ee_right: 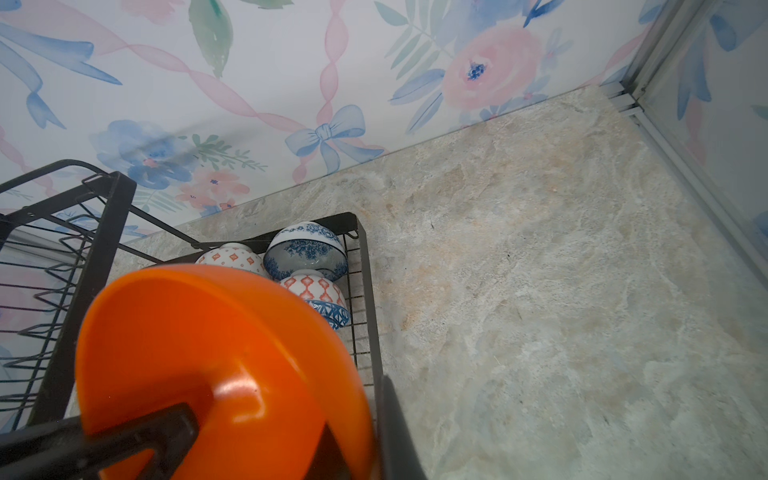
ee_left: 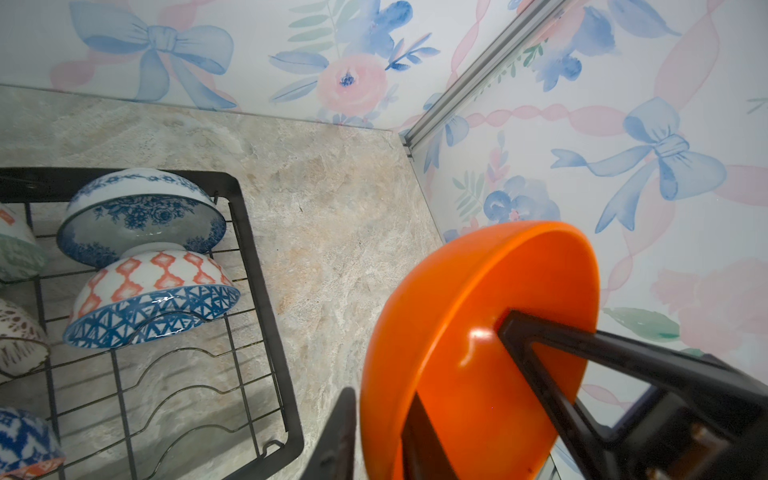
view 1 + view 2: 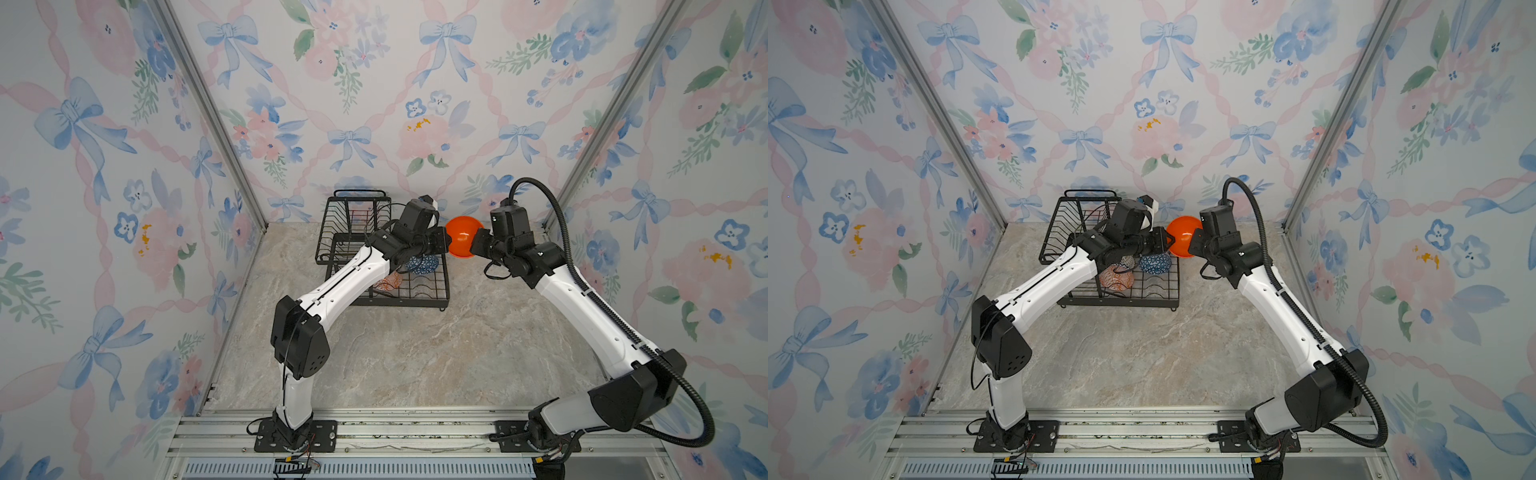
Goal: Load the bowls into the dish rack
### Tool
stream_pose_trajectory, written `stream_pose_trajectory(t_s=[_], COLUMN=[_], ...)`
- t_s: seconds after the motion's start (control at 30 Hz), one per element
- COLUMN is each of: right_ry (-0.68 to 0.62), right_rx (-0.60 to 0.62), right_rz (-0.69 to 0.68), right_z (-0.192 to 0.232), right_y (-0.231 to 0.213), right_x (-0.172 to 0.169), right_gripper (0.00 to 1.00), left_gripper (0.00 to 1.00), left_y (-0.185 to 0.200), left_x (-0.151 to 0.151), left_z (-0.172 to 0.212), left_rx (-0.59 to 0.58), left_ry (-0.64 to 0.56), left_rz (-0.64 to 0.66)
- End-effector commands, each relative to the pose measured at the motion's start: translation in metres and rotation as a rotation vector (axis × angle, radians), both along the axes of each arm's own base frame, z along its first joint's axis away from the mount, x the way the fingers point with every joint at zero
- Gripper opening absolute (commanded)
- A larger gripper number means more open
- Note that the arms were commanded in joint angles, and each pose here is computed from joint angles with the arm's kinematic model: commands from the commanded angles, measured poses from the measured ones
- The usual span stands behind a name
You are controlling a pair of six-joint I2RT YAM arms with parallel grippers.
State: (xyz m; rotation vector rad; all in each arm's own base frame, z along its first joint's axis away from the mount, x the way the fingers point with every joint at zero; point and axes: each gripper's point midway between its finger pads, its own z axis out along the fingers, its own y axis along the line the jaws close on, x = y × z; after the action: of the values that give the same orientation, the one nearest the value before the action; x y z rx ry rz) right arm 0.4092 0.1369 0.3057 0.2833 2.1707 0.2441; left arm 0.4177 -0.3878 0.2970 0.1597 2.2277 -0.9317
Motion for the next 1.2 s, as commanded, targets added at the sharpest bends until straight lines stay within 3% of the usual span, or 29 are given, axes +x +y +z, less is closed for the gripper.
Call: stream_pose_trajectory(t_s=[0.0, 0.2, 0.47, 0.6, 0.67, 0.7, 0.9, 1.17], right_ry=[-0.044, -0.01, -0.018, -0.042, -0.058, -0.071, -0.15, -0.291], right_rx=[0.023, 0.033, 0.055, 0.1, 0.118, 0.127, 0.205, 0.379], right_rz=[-0.021, -0.035, -0.039, -0.074, -0.1, -0.115, -0.143, -0.052], right_z=[0.017, 0.007, 0.023, 0.037, 0.045, 0.05, 0.081, 0.14], right_y=[0.002, 0.003, 0.001, -0.007, -0.015, -0.019, -0.034, -0.02], right_x=[0.0, 0.0, -0.005, -0.011, -0.016, -0.018, -0.026, -0.028], right_gripper=[0.03, 0.2, 0.45, 0.7, 0.94, 0.97, 0.97, 0.97], left_gripper=[0.14, 0.01, 0.0, 0.0, 0.0, 0.0, 0.0, 0.0], left_y=[-0.005, -0.006, 0.011, 0.024, 0.031, 0.035, 0.047, 0.049], left_x=[0.005, 0.007, 0.013, 0.021, 0.027, 0.03, 0.047, 0.061], left_z=[-0.013, -0.011, 0.002, 0.018, 0.028, 0.033, 0.065, 0.105], left_rx=[0.008, 0.008, 0.022, 0.039, 0.037, 0.035, 0.044, -0.028], left_ry=[0.028, 0.022, -0.022, -0.079, -0.105, -0.118, -0.227, -0.375], left_rz=[-0.01, -0.007, 0.057, 0.12, 0.153, 0.17, 0.246, 0.3])
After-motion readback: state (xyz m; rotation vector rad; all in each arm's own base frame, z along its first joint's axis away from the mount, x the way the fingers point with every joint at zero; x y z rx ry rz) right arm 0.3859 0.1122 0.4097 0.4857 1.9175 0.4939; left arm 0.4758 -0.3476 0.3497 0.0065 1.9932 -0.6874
